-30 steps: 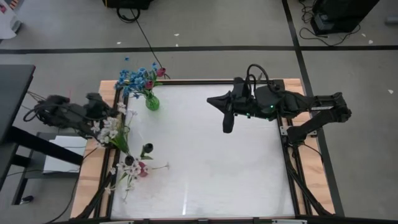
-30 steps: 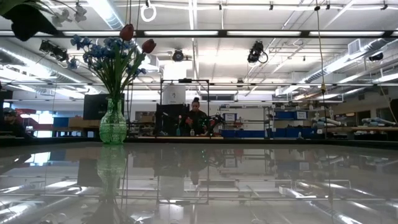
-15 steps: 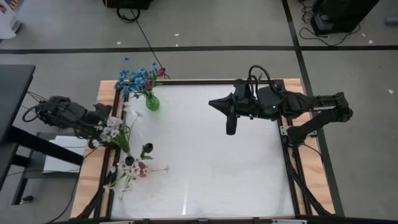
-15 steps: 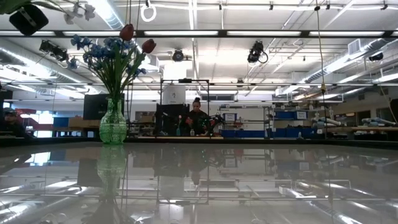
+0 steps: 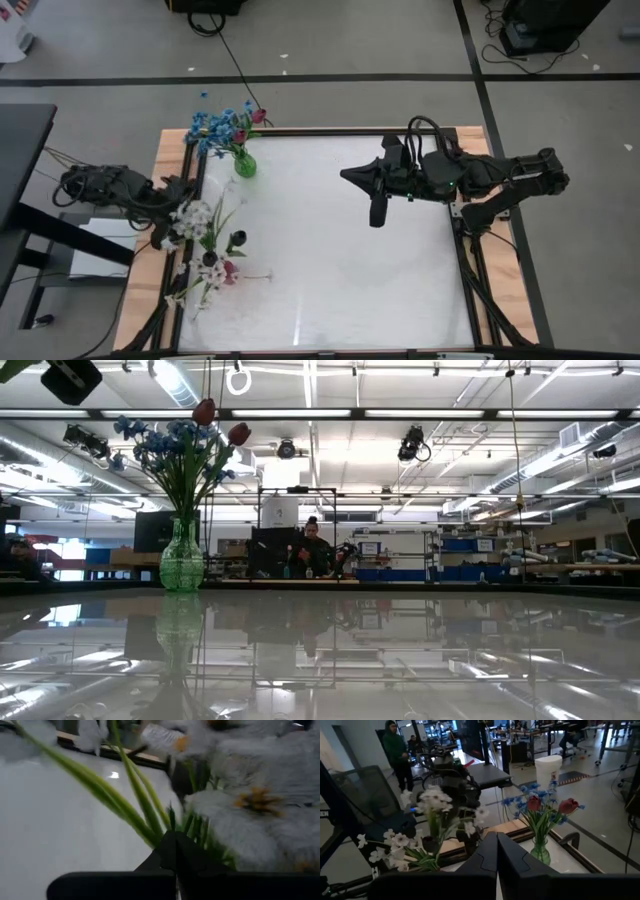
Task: Sort flowers into vase by color
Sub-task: Return to Home Position
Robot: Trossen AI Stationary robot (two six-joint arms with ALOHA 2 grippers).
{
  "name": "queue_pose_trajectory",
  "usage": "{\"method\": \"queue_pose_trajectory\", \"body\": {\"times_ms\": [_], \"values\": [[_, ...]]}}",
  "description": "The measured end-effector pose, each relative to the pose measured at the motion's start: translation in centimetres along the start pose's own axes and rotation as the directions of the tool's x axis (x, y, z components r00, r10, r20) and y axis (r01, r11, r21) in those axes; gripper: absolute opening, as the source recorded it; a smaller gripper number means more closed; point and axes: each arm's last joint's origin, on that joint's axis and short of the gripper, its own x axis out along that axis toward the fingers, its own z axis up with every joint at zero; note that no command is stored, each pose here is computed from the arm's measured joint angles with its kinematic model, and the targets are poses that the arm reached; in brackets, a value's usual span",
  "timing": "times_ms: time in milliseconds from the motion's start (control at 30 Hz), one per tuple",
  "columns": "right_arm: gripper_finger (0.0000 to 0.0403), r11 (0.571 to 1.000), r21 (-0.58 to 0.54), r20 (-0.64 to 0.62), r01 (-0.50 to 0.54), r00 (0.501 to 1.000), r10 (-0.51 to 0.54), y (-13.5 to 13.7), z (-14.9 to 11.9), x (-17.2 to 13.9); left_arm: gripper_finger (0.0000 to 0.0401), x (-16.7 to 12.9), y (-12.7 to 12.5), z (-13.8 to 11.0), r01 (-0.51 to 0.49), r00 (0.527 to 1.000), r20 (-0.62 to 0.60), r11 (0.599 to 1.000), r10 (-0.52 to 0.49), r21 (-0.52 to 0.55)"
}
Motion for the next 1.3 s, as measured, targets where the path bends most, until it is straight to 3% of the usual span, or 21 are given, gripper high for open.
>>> {"method": "queue_pose_trajectory", "body": {"times_ms": [200,333,533,700,833,1033,1300], "values": [[0.0007,1.0,-0.004,-0.009,0.003,1.0,-0.003,-0.2,0.1,-0.4,0.0,-0.1,-0.5,-0.2,0.158,0.986,-0.063,0.987,-0.157,0.008],[0.0007,1.0,-0.005,-0.01,0.004,1.0,-0.004,-0.4,0.2,-0.7,0.0,0.0,-0.4,-0.7,0.185,0.973,-0.142,0.983,-0.184,-0.003],[0.0007,1.0,-0.001,-0.007,0.006,1.0,-0.006,-0.4,0.3,-0.9,0.0,0.0,0.2,-2.2,0.11,0.948,-0.298,0.994,-0.11,-0.019],[0.0007,1.0,0.0,-0.006,0.013,1.0,-0.013,-0.6,0.4,-0.8,0.0,-0.6,0.1,-1.8,0.106,0.947,-0.305,0.994,-0.1,0.004],[0.0007,1.0,0.0,-0.002,0.024,1.0,-0.024,-0.9,0.5,-0.8,0.0,-2.8,0.1,-1.1,0.039,0.945,-0.328,0.997,-0.015,0.067],[0.0007,0.996,-0.021,0.004,0.087,0.996,-0.087,-1.6,0.9,-2.0,0.0,-7.7,0.2,0.3,-0.059,0.976,-0.196,0.982,0.095,0.18],[0.0007,0.995,0.005,0.04,0.097,0.994,-0.097,-2.6,-1.7,-3.7,0.0,-9.5,1.8,-2.7,-0.131,0.99,-0.022,0.979,0.137,0.158]]}}
